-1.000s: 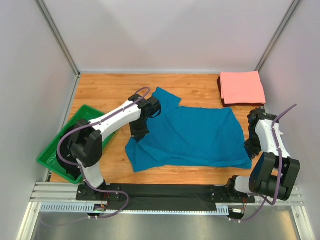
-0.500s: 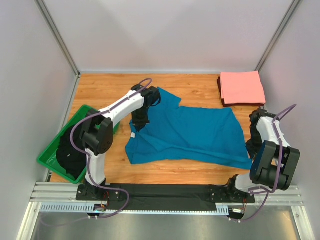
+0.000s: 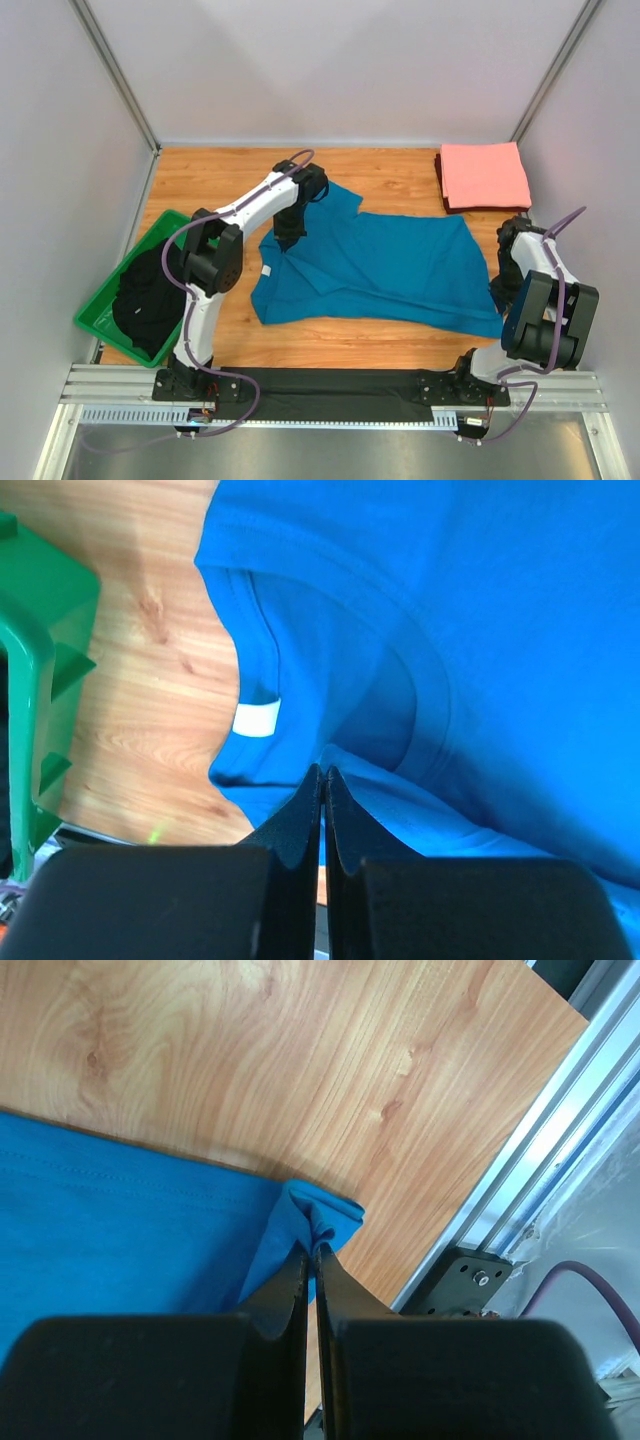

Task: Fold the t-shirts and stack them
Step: Fold the tshirt

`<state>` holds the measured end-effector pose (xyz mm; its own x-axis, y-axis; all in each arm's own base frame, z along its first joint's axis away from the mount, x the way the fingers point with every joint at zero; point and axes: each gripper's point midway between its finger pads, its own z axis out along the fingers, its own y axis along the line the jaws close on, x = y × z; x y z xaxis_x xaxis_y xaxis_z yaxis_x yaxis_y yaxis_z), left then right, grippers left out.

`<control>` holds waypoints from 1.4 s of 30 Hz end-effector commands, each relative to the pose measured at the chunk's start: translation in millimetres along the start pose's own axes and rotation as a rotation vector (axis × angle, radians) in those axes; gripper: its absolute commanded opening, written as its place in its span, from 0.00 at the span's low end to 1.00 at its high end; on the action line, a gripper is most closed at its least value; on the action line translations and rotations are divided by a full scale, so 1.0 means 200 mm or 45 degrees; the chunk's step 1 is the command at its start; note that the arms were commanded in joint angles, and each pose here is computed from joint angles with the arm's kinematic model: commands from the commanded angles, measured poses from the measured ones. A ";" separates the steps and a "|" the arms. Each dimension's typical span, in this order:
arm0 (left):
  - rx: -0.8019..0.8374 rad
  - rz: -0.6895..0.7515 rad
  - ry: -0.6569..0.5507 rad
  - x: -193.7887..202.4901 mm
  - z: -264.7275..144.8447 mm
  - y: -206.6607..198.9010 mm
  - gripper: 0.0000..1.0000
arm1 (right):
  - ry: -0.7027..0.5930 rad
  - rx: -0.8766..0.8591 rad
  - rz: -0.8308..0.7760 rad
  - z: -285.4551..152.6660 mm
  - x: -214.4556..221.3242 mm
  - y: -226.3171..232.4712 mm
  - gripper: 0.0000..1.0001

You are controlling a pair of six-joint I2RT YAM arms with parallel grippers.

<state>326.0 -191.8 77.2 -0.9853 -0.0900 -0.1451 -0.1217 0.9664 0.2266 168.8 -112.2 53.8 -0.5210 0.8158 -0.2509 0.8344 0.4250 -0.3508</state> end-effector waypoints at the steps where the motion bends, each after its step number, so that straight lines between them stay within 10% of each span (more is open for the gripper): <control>1: -0.045 0.015 0.025 -0.03 -0.01 0.08 0.00 | -0.042 0.001 -0.001 0.02 -0.04 0.01 0.00; 42: -0.111 -0.031 0.072 -0.11 0.08 0.19 0.00 | -0.099 -0.320 0.003 -0.04 -0.25 0.35 0.00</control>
<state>352.4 -162.8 61.1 -0.9829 -0.1327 -0.1274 -0.1624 0.9513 0.2620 231.8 -110.8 42.5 -0.5446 0.7935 -0.2717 0.8386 0.5191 -0.1650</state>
